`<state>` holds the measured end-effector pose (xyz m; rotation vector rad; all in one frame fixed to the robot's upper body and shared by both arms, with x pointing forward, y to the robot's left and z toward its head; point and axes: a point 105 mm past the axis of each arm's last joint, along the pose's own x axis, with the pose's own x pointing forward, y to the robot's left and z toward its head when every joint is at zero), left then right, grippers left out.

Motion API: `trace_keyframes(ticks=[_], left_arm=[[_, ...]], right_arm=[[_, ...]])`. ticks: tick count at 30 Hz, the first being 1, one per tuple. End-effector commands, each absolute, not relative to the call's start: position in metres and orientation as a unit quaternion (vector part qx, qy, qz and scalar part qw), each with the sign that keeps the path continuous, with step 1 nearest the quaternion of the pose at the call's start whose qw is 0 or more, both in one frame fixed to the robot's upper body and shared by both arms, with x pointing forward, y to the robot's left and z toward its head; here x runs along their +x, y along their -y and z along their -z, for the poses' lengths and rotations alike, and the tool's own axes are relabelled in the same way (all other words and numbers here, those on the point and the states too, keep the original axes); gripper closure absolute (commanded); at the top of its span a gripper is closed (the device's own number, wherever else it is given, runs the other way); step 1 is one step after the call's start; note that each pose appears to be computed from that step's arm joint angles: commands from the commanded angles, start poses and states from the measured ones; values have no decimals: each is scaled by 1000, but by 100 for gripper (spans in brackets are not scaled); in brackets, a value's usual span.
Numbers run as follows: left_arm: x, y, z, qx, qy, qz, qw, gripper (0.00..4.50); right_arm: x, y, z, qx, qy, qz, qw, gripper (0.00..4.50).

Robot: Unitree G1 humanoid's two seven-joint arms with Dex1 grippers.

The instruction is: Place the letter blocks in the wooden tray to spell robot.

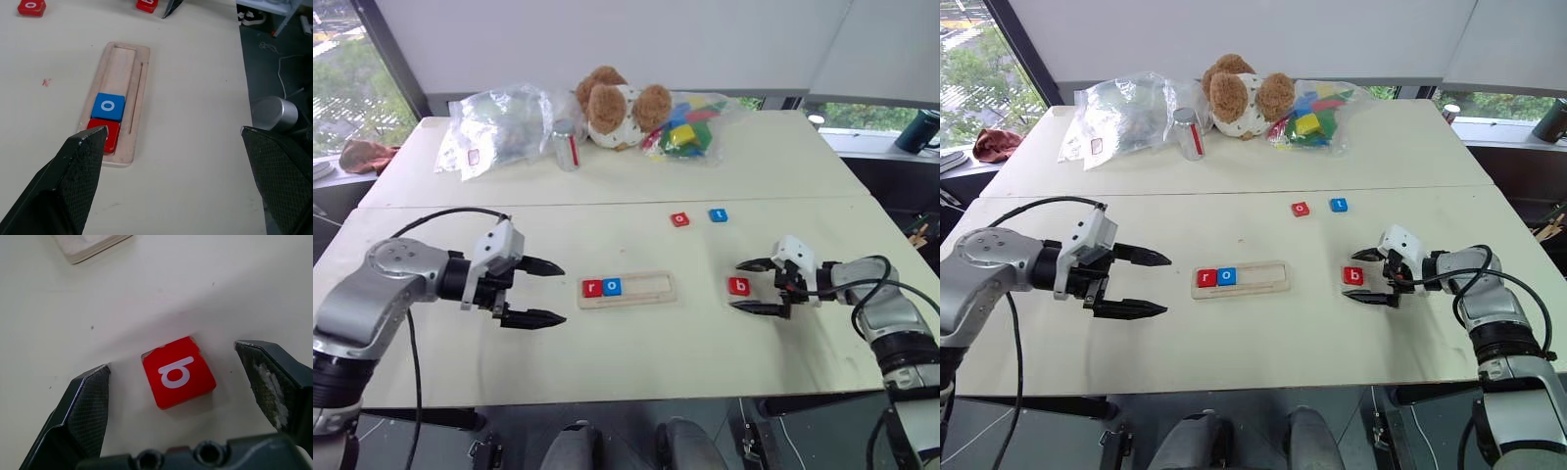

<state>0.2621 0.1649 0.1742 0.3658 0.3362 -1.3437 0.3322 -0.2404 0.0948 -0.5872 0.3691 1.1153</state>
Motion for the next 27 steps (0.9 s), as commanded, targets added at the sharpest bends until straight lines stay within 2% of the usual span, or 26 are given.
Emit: trace_keyframes(ticks=[1,4,9,13,17,19,22,27], left_arm=[[259,-168,-184,180,-141,608,761,0],[258,-169,-184,180,-143,604,764,0],[260,-172,-184,180,-142,595,770,0],[262,-180,-184,184,-147,584,777,0],[264,-186,-182,199,-156,582,773,0],[266,-188,-182,205,-156,580,773,0],[268,-193,-183,211,-155,572,777,0],[265,-191,-179,206,-151,565,784,0]], right_arm=[[332,244,-88,-281,-189,-526,780,7],[334,247,-86,-284,-195,-527,776,94],[335,247,-86,-282,-197,-529,775,334],[349,226,-107,-278,-167,-537,779,333],[348,152,-139,-270,-129,-617,728,333],[350,126,-148,-272,-117,-627,720,333],[354,92,-155,-267,-114,-640,712,333],[356,62,-154,-264,-126,-660,692,333]])
